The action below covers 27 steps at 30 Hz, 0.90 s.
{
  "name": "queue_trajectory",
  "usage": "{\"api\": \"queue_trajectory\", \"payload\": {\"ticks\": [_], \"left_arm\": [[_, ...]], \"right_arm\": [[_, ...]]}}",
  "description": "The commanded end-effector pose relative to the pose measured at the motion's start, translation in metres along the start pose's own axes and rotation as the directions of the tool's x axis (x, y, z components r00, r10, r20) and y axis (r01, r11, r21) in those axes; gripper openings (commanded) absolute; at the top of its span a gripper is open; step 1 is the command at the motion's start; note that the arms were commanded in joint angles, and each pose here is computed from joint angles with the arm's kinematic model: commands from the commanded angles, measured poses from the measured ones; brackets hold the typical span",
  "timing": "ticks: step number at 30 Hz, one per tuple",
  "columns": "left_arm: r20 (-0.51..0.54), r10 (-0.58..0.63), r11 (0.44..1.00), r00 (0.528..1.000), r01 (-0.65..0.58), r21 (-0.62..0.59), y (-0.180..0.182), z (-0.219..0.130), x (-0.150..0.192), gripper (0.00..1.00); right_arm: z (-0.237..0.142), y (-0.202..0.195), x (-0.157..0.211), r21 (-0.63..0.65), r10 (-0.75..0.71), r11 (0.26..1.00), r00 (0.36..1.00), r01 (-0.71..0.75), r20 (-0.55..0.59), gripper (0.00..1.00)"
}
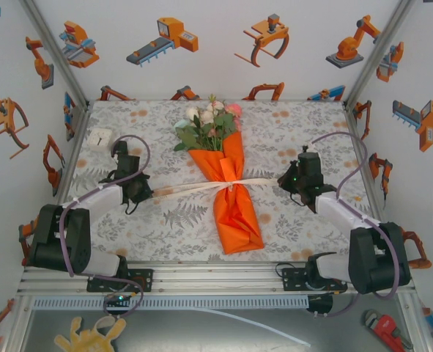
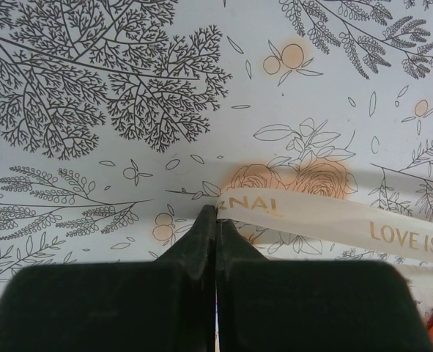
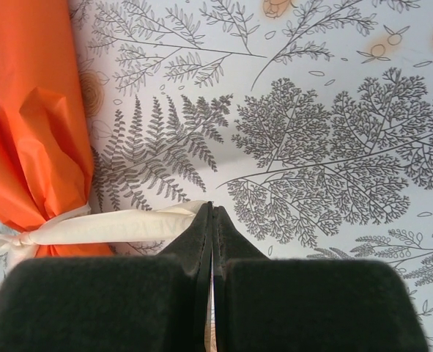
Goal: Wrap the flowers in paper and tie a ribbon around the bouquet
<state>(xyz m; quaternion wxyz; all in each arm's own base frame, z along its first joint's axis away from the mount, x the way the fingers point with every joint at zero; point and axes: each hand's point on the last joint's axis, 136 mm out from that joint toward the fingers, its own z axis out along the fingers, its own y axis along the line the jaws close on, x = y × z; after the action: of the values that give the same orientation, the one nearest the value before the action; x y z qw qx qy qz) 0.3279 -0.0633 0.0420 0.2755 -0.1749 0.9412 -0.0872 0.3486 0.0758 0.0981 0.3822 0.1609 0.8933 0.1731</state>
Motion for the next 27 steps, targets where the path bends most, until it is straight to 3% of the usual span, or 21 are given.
{"api": "queue_trajectory", "payload": {"ticks": [1,5,10,12,15,17,21,27], "left_arm": [[-0.023,-0.024,0.994,0.999,0.022,-0.105,0.029,-0.002,0.012,0.0],[-0.028,-0.054,0.996,0.998,0.052,-0.076,0.029,-0.002,0.011,0.0],[-0.023,-0.052,0.996,0.998,0.05,-0.077,0.03,-0.004,0.009,0.0],[-0.03,-0.045,0.998,0.999,0.043,-0.049,0.025,-0.004,0.009,0.0],[-0.049,-0.026,0.999,0.998,0.027,0.022,0.011,-0.002,0.01,0.0],[-0.05,-0.024,0.999,0.998,0.027,0.042,0.008,-0.001,0.01,0.0],[-0.041,-0.023,0.999,0.999,0.025,0.049,0.006,-0.002,0.007,0.05],[-0.032,-0.02,0.999,0.999,0.021,0.03,0.008,-0.004,0.003,0.06]], "right_arm": [[-0.001,-0.032,-0.004,0.132,0.034,0.991,0.999,-0.039,0.036,0.0],[-0.003,-0.061,-0.006,0.221,0.096,0.969,0.994,-0.106,0.058,0.0],[-0.001,-0.068,-0.005,0.234,0.111,0.965,0.992,-0.122,0.058,0.0],[0.003,-0.057,-0.007,0.17,0.108,0.979,0.993,-0.116,0.052,0.0],[0.007,-0.014,-0.01,-0.046,0.07,0.996,0.998,-0.07,0.004,0.0],[0.006,0.014,-0.006,-0.163,0.044,0.985,0.997,-0.053,-0.056,0.19],[0.01,0.04,0.013,-0.224,-0.188,0.962,0.974,0.157,-0.124,0.36],[0.03,0.039,0.024,-0.173,-0.312,0.944,0.928,0.28,-0.203,0.39]]}}
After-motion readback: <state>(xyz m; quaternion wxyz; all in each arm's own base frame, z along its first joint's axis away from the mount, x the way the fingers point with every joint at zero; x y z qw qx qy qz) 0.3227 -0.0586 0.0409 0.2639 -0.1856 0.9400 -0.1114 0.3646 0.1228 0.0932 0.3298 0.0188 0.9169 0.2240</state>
